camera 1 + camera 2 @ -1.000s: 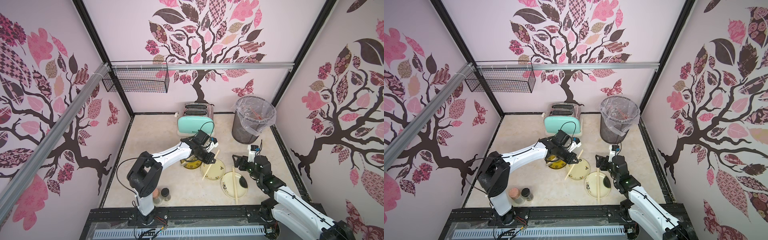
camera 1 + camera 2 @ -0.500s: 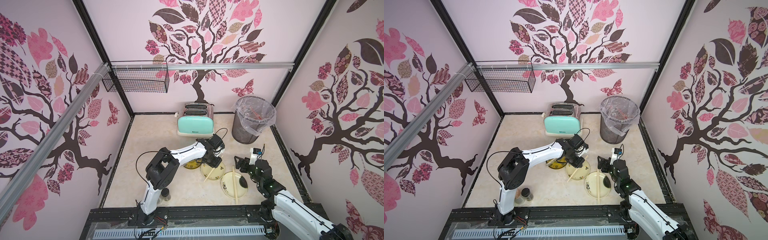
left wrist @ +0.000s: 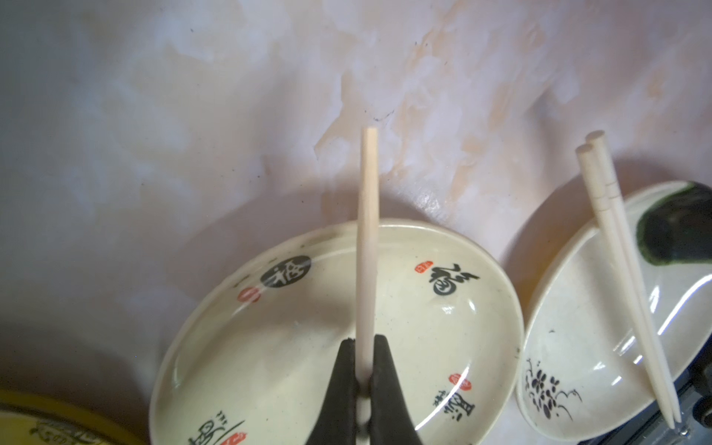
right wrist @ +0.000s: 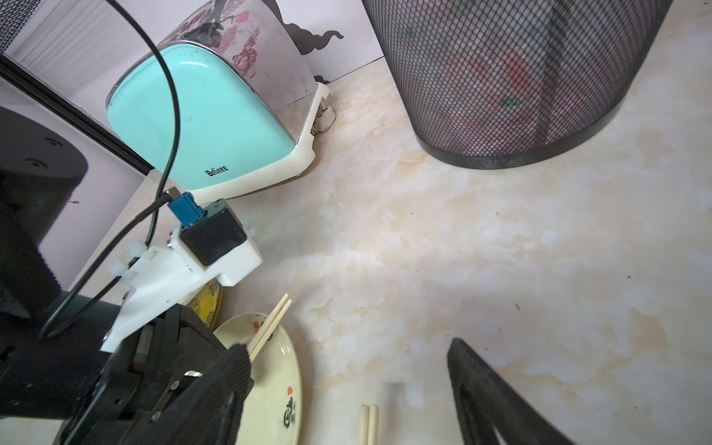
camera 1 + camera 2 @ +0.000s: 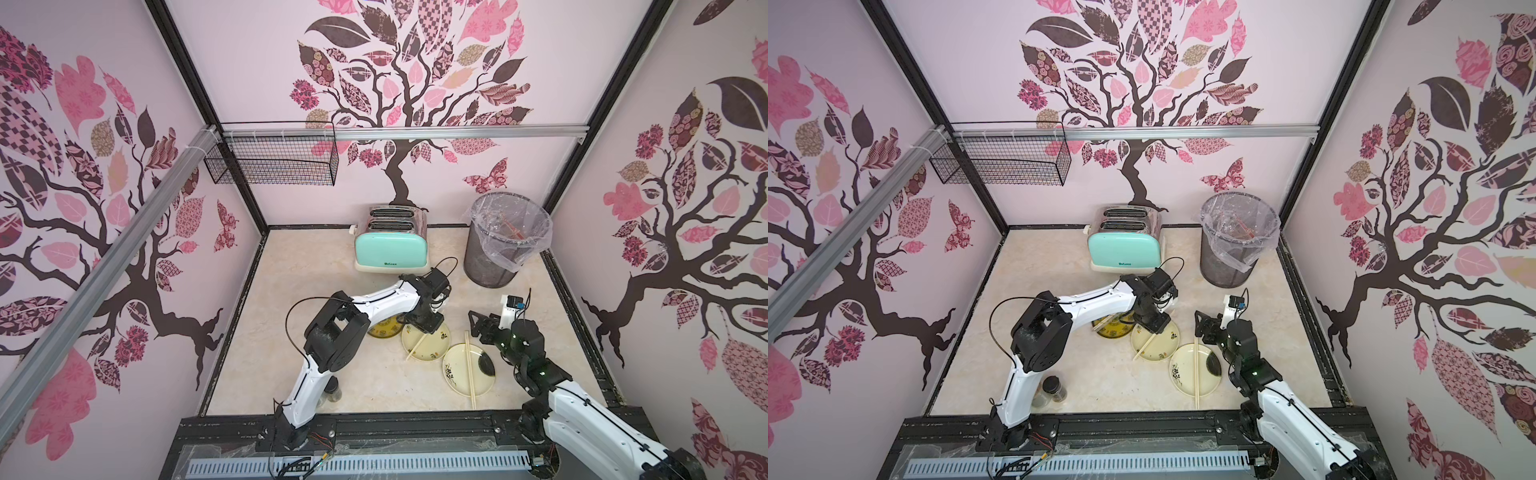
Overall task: Remove the packaging of disposable chopsticks
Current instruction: Place the disposable chopsticks on the plate.
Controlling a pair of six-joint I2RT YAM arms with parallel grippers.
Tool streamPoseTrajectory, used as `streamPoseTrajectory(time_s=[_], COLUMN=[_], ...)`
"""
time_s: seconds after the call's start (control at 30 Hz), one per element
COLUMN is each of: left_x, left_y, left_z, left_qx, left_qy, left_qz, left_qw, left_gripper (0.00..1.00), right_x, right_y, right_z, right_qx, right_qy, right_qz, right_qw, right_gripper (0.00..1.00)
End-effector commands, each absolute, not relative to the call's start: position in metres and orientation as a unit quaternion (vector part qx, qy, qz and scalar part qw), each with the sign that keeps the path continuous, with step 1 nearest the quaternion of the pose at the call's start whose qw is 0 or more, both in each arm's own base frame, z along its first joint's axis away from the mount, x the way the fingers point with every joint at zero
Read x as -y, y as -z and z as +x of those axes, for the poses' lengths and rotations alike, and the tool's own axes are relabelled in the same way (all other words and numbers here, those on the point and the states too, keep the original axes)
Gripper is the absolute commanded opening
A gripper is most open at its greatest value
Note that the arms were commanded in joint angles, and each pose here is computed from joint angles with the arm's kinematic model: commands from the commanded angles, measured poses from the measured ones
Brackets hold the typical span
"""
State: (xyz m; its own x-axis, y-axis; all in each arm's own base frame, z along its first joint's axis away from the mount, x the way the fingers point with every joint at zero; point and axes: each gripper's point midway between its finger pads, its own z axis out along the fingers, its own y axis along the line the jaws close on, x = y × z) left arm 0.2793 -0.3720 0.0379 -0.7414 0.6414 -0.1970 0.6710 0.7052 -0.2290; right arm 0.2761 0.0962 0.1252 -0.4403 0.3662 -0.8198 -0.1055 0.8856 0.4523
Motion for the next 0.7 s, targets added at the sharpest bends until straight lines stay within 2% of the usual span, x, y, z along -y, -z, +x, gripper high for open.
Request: streamPoseTrajectory(time_s=[0.0,0.67], left_x=[0.3712,0.3666], left_y=[-0.0318,-0.0306], left_z=[0.2845,0.2883], left_qx=[-0.922,-0.926], left_qy=[0.13,0.083], left_qz=[0.361,0.366], left_qw=[0.051,0.042], left_gripper=[0.0,0.0], right_x=[-0.0944,-0.0942], right_y=[-0.1279,-0.1264], right_z=[0.2766,0.2769], right_qx=[-0.813,-0.814], right_qy=[-0.224,-0.223], right_qz=[0.084,0.085], right_qw=[0.53,0.529], right_gripper=[0.83,0.84])
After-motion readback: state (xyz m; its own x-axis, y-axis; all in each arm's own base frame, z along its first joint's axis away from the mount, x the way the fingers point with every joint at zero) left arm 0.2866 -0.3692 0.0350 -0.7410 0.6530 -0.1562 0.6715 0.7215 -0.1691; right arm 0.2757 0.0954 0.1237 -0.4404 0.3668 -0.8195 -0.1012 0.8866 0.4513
